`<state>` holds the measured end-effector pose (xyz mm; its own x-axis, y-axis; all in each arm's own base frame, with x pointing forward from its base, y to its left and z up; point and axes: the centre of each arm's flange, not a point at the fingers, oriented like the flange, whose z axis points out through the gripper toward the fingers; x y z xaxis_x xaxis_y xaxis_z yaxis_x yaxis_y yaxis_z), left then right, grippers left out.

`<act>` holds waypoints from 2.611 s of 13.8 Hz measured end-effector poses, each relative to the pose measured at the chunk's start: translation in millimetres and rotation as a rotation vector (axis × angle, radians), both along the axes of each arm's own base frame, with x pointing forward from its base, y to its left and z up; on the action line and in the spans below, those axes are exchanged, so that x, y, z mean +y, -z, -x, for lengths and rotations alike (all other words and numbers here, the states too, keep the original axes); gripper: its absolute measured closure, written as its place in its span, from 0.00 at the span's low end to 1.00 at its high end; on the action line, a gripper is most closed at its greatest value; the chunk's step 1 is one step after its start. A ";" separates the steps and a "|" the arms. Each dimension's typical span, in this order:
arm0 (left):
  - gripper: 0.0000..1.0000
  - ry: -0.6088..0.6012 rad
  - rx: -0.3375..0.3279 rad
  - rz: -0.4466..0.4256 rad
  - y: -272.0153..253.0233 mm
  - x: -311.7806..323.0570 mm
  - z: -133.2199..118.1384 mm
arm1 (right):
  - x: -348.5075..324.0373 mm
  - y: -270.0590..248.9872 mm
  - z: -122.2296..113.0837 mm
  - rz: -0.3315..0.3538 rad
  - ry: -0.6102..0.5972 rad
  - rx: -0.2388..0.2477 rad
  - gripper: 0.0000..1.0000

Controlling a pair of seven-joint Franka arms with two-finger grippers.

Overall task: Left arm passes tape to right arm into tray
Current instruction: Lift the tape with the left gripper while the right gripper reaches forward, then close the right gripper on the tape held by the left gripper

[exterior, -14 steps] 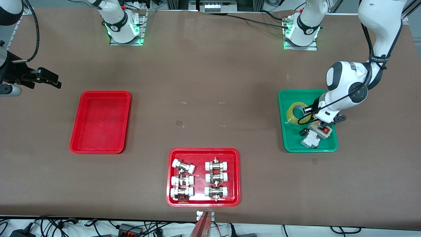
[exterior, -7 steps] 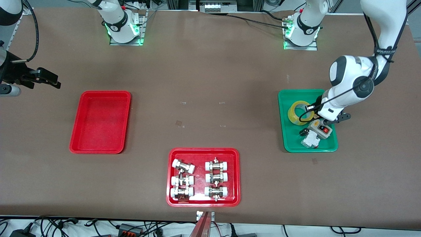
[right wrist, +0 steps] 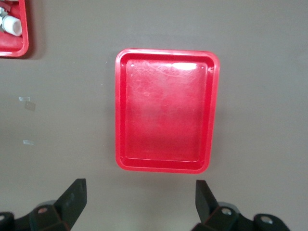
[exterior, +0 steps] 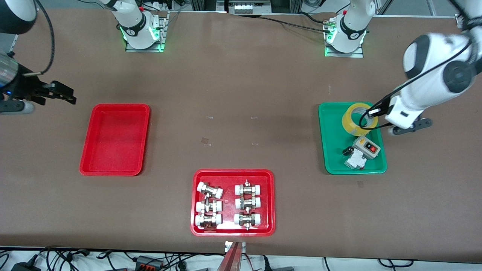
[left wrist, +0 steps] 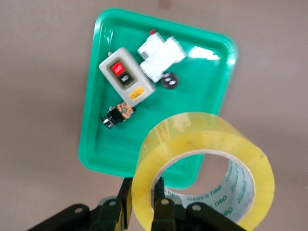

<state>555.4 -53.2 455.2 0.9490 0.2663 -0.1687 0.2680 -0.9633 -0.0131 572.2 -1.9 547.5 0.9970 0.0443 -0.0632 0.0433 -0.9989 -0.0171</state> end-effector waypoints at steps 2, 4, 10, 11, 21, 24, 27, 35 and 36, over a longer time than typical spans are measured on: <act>0.79 0.000 -0.014 0.085 -56.1 -19.8 -6.0 | 4.9 7.4 -7.9 -0.003 -0.009 0.005 0.00; 0.79 -0.019 -0.034 0.217 -90.3 -35.9 -8.9 | 20.5 6.6 -12.1 -0.007 -0.036 -0.004 0.00; 0.79 -0.061 -0.025 0.343 -61.3 -223.4 -6.6 | 106.3 37.6 -23.7 -0.060 -0.154 0.023 0.00; 0.79 -0.067 -0.014 0.355 -46.7 -256.6 -3.7 | 108.2 39.0 -24.4 -0.109 -0.137 0.031 0.00; 0.79 -0.238 -0.080 0.568 59.1 -368.6 -25.1 | 145.4 97.1 -43.7 -0.535 0.007 0.153 0.00; 0.79 -0.291 -0.041 0.568 69.2 -402.7 -6.9 | 167.1 99.3 -45.9 -0.617 0.019 0.146 0.00; 0.79 -0.391 0.008 0.573 70.3 -426.8 -1.7 | 194.3 109.8 -47.2 -0.665 -0.026 0.125 0.00; 0.79 -0.523 0.034 0.597 80.0 -454.3 1.7 | 209.1 170.4 -63.6 -0.870 -0.118 0.116 0.00; 0.79 -0.524 0.035 0.596 81.8 -455.7 2.5 | 209.6 173.5 -64.2 -0.872 -0.126 0.115 0.00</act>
<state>552.9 -508.9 373.4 0.7164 0.5325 -0.4508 0.6975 -0.5586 0.4487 636.4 207.7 374.0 0.9711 0.2323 -0.0556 0.1028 -0.6165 -0.7806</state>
